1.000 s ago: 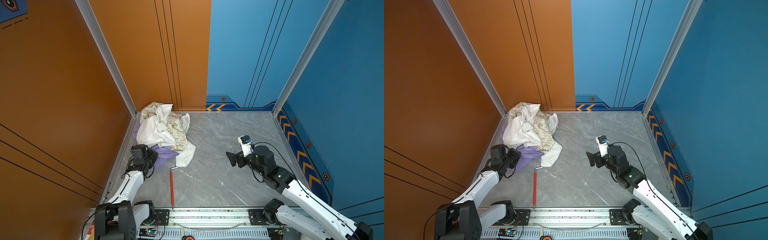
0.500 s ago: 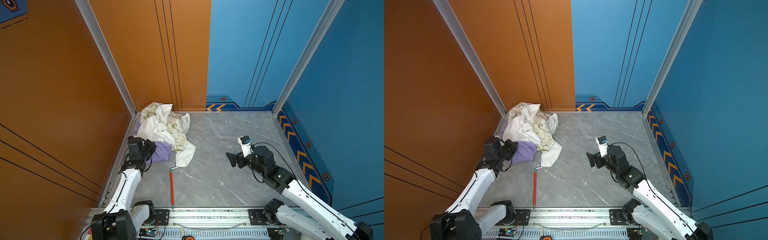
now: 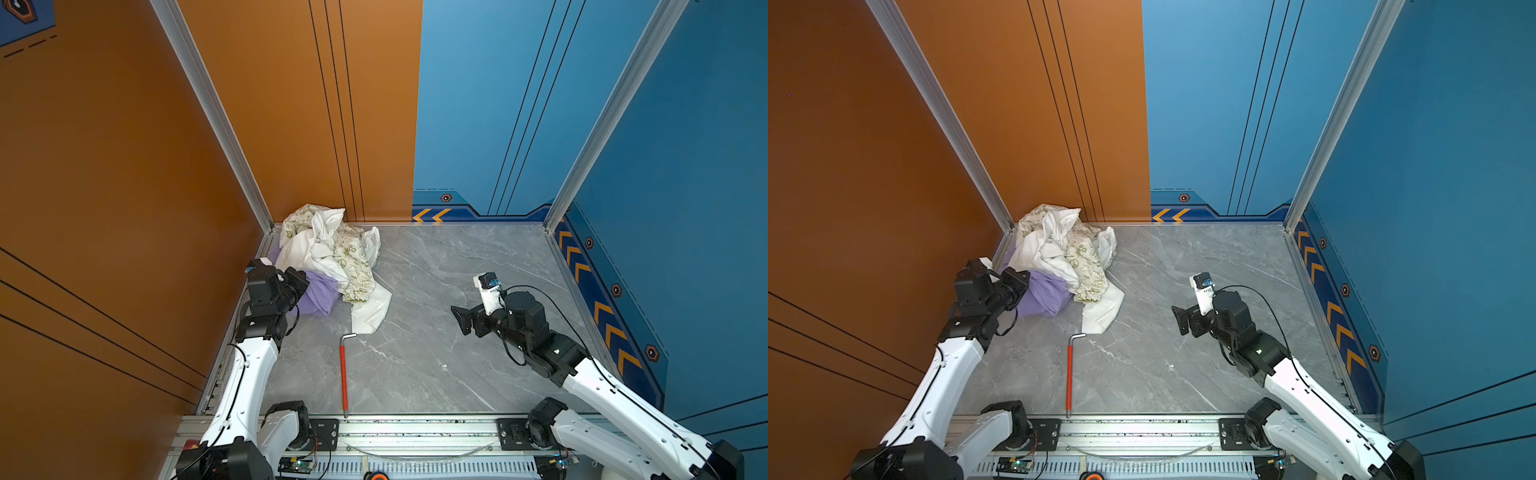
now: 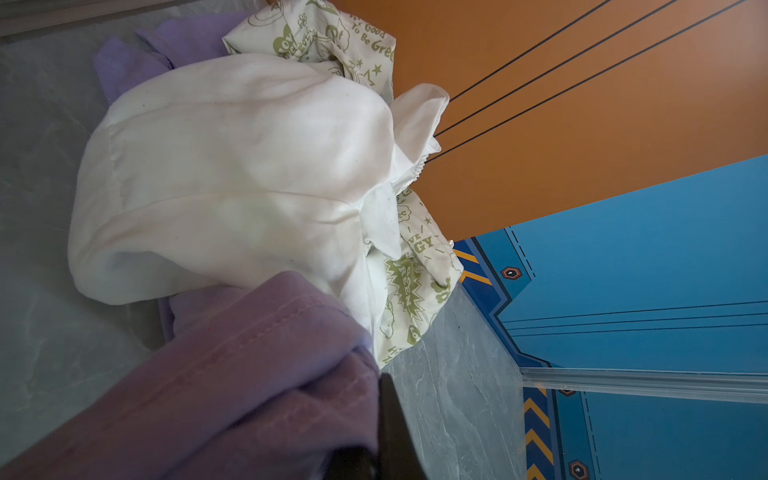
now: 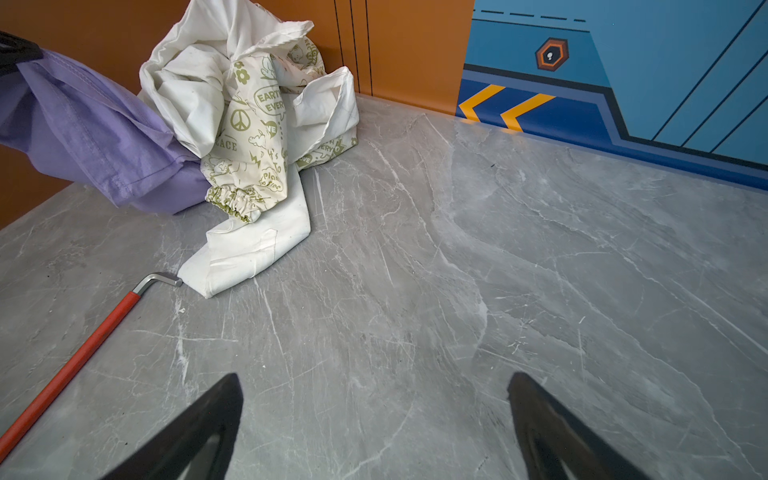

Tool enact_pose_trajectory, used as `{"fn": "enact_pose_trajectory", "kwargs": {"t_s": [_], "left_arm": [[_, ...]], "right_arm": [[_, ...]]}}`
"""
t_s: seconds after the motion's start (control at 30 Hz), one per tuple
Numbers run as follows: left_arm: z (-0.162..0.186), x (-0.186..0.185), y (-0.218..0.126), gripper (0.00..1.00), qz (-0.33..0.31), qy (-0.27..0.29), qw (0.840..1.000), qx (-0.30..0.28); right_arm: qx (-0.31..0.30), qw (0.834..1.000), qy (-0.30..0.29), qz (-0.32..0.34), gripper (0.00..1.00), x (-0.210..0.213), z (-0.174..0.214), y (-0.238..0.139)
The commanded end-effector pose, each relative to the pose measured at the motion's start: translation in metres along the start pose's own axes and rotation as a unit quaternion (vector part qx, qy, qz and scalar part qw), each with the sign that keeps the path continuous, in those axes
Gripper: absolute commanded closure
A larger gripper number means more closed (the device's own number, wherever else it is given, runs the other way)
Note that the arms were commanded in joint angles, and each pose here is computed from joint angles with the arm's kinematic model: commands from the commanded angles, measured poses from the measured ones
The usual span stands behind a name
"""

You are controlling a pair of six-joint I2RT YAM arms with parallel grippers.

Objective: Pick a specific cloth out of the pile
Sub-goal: 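Grasp the lavender shirt edge with the left gripper and pull it out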

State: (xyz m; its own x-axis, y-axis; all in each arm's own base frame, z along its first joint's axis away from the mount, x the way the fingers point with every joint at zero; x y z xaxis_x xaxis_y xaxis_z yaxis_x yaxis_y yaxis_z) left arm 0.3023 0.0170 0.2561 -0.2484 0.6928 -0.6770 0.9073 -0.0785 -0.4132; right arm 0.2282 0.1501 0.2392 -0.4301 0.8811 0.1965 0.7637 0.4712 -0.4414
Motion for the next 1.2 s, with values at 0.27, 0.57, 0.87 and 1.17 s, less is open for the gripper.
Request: {"fn": "enact_pose_trajectory", "kwargs": {"t_s": [0.27,0.57,0.87,1.17], "left_arm": [[-0.035,-0.037,-0.019,1.0,0.043,0.044,0.997,-0.043],[-0.054,-0.059,-0.03,1.0,0.068,0.061,0.994,-0.066],[-0.077,-0.087,-0.05,1.0,0.094,0.084,0.987,-0.099],[-0.103,-0.114,-0.071,1.0,0.108,0.122,0.977,-0.136]], "right_arm": [[0.008,1.0,0.001,0.002,0.0,0.003,-0.002,0.001],[0.009,1.0,-0.001,0.003,0.0,0.002,-0.002,0.0],[0.012,1.0,-0.001,0.003,0.0,0.002,0.0,0.001],[0.014,1.0,-0.002,0.004,0.0,0.002,0.001,0.002]]}}
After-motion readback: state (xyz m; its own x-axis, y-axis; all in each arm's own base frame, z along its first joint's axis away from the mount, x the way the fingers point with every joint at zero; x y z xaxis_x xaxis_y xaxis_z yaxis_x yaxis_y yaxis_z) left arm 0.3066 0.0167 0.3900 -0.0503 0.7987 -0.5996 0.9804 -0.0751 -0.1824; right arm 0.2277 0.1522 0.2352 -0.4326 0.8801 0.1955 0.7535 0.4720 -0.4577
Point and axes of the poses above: each gripper's point midway between its finger pads, its own y axis out along the fingers, its own x axis along the line the jaws close on, z = x × y, the point moved 5 cm from there along -y, back along the fingers, and after that the axes turned 8 degrees about y, right-handed, at the moved point
